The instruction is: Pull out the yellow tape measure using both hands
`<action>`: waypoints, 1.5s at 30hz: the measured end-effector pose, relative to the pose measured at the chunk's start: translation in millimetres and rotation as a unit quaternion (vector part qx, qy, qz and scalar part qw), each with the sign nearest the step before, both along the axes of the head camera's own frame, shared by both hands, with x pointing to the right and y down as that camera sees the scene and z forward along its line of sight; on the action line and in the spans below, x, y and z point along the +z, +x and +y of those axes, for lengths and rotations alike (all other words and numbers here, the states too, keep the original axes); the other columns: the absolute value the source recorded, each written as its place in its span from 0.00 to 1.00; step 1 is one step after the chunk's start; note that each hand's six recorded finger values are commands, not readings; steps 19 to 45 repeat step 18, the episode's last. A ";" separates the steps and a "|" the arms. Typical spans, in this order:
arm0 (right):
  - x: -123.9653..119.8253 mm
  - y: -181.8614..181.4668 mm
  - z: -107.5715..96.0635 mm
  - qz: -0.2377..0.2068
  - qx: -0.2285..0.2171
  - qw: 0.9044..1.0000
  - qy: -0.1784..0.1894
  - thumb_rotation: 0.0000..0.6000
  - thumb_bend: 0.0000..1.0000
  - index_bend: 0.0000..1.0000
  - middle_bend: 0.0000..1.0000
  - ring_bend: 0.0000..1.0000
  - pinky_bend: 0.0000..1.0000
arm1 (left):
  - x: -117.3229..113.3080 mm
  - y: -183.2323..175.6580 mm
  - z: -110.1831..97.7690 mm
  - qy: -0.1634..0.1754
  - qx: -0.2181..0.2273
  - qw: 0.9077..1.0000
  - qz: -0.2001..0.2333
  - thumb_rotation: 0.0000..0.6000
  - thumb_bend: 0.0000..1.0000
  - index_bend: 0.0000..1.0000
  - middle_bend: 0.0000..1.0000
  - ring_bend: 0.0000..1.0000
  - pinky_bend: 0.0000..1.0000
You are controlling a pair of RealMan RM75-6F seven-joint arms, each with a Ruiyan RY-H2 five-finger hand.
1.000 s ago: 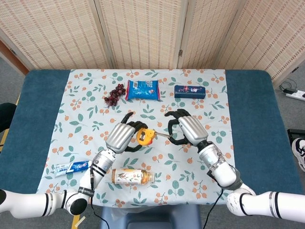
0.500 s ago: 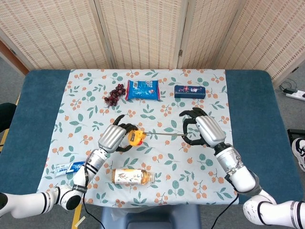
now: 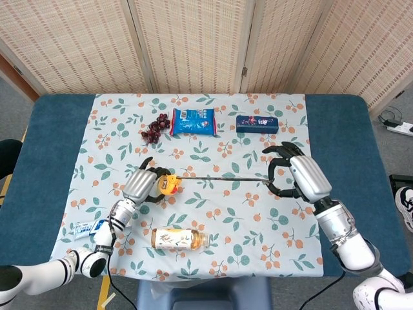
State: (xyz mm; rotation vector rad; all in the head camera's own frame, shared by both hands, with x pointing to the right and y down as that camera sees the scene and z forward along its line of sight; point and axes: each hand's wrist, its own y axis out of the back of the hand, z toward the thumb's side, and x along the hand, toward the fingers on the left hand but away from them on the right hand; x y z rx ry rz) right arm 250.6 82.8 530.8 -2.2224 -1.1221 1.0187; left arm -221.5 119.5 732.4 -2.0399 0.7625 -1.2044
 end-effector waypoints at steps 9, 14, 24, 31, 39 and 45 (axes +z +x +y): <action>-15.4 13.5 -0.1 -0.008 0.011 1.000 0.012 1.00 0.52 0.71 0.27 0.20 0.09 | 0.3 -7.7 -6.7 0.006 -0.001 1.000 -0.001 1.00 0.36 0.59 0.51 0.39 0.06; -18.5 19.7 0.2 -0.010 0.017 1.000 0.013 1.00 0.52 0.71 0.27 0.20 0.09 | -4.1 -10.0 -10.4 0.010 -0.002 1.000 -0.002 1.00 0.36 0.59 0.51 0.39 0.06; -21.8 23.9 0.3 -0.012 0.021 1.000 0.016 1.00 0.52 0.71 0.27 0.21 0.09 | -5.1 -10.5 -10.3 0.010 -0.002 1.000 -0.003 1.00 0.36 0.59 0.51 0.39 0.06; -21.8 23.9 0.3 -0.012 0.021 1.000 0.016 1.00 0.52 0.71 0.27 0.21 0.09 | -5.1 -10.5 -10.3 0.010 -0.002 1.000 -0.003 1.00 0.36 0.59 0.51 0.39 0.06; -21.8 23.9 0.3 -0.012 0.021 1.000 0.016 1.00 0.52 0.71 0.27 0.21 0.09 | -5.1 -10.5 -10.3 0.010 -0.002 1.000 -0.003 1.00 0.36 0.59 0.51 0.39 0.06; -21.8 23.9 0.3 -0.012 0.021 1.000 0.016 1.00 0.52 0.71 0.27 0.21 0.09 | -5.1 -10.5 -10.3 0.010 -0.002 1.000 -0.003 1.00 0.36 0.59 0.51 0.39 0.06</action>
